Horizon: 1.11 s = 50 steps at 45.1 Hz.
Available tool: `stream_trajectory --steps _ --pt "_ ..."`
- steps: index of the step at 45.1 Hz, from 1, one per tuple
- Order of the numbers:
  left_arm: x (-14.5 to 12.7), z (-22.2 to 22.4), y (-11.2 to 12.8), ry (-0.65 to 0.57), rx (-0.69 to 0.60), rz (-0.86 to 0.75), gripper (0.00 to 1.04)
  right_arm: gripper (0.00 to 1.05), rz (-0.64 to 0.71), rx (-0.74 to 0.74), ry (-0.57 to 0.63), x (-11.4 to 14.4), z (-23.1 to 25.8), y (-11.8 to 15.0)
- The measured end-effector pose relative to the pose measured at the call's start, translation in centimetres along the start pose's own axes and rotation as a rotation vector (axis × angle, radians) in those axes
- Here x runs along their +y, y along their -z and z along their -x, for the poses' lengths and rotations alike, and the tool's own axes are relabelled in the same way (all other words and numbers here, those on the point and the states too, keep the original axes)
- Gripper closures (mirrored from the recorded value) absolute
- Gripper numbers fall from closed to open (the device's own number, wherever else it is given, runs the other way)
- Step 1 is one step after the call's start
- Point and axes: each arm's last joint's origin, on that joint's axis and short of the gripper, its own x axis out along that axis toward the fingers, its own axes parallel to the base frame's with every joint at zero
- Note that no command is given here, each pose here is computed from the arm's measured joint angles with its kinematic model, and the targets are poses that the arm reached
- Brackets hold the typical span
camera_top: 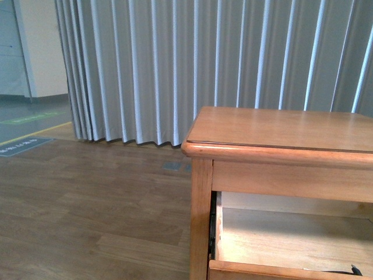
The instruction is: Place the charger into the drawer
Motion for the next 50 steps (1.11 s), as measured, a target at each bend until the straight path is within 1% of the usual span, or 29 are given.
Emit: stream_trajectory --steps 13,14,15,16,17,18,20,23,24,28,32,34,37,40,45,50 --pt "0.0 0.0 0.0 0.0 -0.004 0.0 1.01 0.08 0.001 0.0 0.001 0.0 0.0 0.0" --pt "0.0 0.0 0.0 0.0 -0.004 0.0 0.98 0.08 0.03 -0.018 0.037 0.0 0.0 0.0" --pt "0.0 0.0 0.0 0.0 -0.004 0.0 0.93 0.08 0.092 -0.04 0.096 0.0 -0.1 0.1" --pt "0.0 0.0 0.0 0.0 -0.005 0.0 0.89 0.08 0.128 -0.046 0.125 0.1 -0.1 0.1" --pt "0.0 0.0 0.0 0.0 -0.005 0.0 0.88 0.08 0.137 -0.048 0.137 0.1 -0.1 0.1" --pt "0.0 0.0 0.0 -0.002 -0.005 0.0 0.83 0.08 0.192 -0.043 0.163 0.2 -0.2 0.1" --pt "0.0 0.0 0.0 0.0 -0.005 0.0 0.75 0.08 0.233 -0.011 0.175 0.2 -0.4 0.1" --pt "0.0 0.0 0.0 0.0 -0.005 0.0 0.64 0.08 0.262 0.055 0.158 0.3 -0.9 0.5" --pt "0.0 0.0 0.0 0.0 -0.005 0.0 0.59 0.08 0.273 0.096 0.141 0.3 -1.3 0.8" --pt "0.0 0.0 0.0 0.0 -0.005 0.0 0.43 0.08 0.277 0.203 0.118 0.4 -2.4 1.2" --pt "0.0 0.0 0.0 0.0 -0.005 0.0 0.22 0.08 0.269 0.351 0.053 0.5 -4.4 1.9" --pt "0.0 0.0 0.0 0.0 -0.005 0.0 0.13 0.08 0.265 0.401 0.026 0.7 -5.2 2.3" --pt "0.0 0.0 0.0 0.0 -0.005 -0.001 0.05 0.08 0.263 0.441 0.006 0.9 -6.0 2.7" --pt "0.0 0.0 0.0 0.0 -0.005 -0.002 0.07 0.08 0.249 0.496 -0.023 1.1 -6.8 3.2" --pt "0.0 0.0 0.0 0.0 -0.005 -0.002 0.06 0.08 0.204 0.588 -0.098 1.8 -8.5 3.8" --pt "0.0 0.0 0.0 0.0 -0.005 -0.002 0.06 0.08 0.199 0.606 -0.12 2.1 -10.0 3.9"
